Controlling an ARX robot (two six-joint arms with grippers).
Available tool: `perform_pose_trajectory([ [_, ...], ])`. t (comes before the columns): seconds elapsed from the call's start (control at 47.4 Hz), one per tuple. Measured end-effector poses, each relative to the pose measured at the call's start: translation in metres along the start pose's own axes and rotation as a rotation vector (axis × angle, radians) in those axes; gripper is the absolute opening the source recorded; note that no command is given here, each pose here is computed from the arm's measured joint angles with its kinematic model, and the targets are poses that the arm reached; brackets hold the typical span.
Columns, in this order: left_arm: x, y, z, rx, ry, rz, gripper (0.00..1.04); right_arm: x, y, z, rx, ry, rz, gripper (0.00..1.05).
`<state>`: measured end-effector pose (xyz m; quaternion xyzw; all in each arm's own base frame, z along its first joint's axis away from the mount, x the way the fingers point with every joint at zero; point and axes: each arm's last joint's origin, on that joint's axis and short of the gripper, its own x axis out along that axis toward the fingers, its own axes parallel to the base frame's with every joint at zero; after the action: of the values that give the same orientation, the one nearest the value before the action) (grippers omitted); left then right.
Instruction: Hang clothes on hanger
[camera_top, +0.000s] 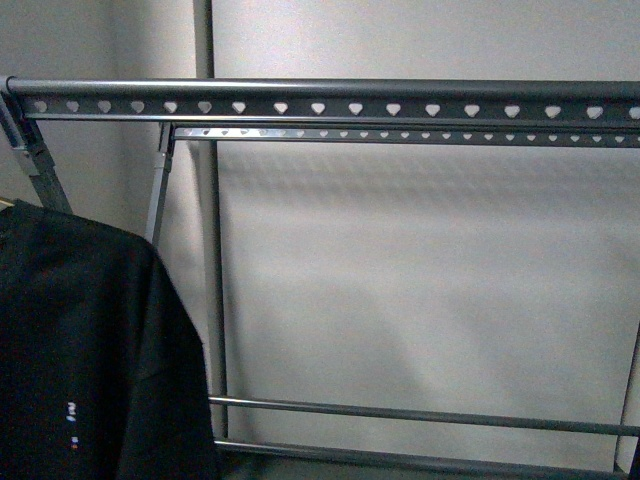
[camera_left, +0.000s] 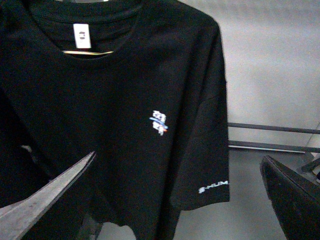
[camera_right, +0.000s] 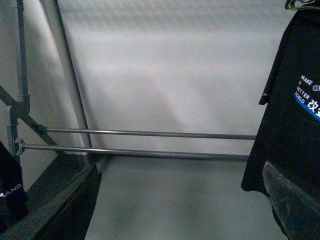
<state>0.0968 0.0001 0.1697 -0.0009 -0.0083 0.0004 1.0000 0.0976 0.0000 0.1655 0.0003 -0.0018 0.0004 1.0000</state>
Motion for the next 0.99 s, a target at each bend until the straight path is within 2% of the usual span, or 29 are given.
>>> perform_pose_trajectory([
  [0.992,0.0,0.0,0.0,0.0,0.0,0.0,0.98,0.0,0.0,0.0,0.0,0.0,0.0,0.97],
])
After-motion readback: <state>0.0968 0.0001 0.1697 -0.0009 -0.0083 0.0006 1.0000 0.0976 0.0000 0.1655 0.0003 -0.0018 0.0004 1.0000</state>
